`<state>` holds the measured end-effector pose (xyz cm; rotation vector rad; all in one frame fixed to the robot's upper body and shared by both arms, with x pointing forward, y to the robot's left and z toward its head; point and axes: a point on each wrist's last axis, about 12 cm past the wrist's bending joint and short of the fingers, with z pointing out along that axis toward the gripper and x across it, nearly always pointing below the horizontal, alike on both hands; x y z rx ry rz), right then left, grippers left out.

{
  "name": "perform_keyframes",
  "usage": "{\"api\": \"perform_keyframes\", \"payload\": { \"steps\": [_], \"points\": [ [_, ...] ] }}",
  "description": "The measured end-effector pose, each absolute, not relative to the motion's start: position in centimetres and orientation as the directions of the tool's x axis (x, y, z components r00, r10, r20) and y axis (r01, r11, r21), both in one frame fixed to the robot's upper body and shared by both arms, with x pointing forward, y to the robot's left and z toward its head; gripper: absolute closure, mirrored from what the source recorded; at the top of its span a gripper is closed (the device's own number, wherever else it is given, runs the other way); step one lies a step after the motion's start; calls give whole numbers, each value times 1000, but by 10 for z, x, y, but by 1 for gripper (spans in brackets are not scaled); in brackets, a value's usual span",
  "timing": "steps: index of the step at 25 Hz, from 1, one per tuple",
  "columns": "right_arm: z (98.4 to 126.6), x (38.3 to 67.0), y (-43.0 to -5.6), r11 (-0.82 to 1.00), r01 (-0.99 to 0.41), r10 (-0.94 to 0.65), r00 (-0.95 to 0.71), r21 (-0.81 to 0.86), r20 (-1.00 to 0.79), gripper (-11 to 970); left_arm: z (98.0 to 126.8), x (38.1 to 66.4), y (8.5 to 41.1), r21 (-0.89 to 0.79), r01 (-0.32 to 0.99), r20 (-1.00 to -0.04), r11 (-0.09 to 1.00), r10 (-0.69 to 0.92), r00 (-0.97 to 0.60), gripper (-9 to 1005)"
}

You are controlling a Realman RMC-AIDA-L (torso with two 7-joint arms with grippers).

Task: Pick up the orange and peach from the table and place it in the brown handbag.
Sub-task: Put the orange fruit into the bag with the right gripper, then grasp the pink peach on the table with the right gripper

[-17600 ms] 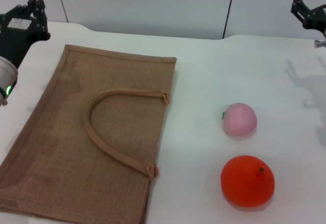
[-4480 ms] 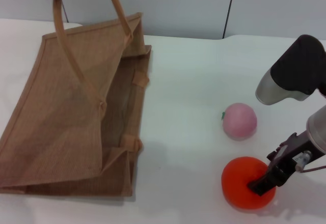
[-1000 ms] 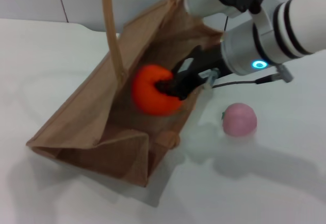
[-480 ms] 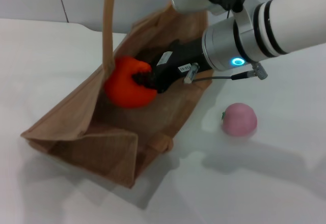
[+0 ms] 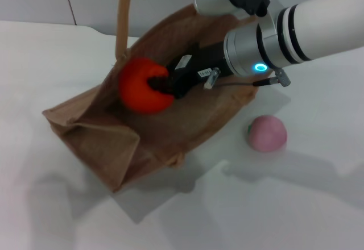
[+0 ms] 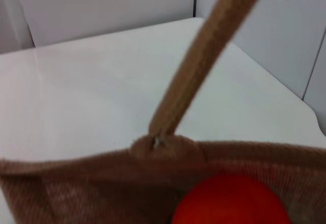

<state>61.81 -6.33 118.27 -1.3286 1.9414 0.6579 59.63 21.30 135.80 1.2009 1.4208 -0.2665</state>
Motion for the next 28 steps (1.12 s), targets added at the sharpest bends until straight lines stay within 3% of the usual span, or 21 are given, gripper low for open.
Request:
{"api": "perform_keyframes", "payload": {
  "steps": [4, 15, 20, 21, 28],
  "points": [
    [1183, 618, -63, 338, -941, -583, -232, 27, -779, 705, 1359, 595, 213, 474, 762, -837, 442, 496, 233, 890],
    [1185, 610, -62, 294, -954, -597, -232, 60, -768, 459, 1355, 596, 222, 470, 746, -840, 473, 500, 212, 894],
    [1197, 601, -68, 247, -963, -596, -237, 106, -767, 267, 1352, 595, 233, 478, 712, -837, 514, 512, 193, 895],
    [1199, 600, -73, 250, -962, -600, -246, 114, -761, 229, 1350, 594, 236, 479, 706, -836, 522, 516, 185, 895],
    [1213, 603, -146, 463, -885, -605, -359, 53, -711, 209, 1338, 591, 255, 458, 681, -844, 571, 519, 132, 896]
  ]
}}
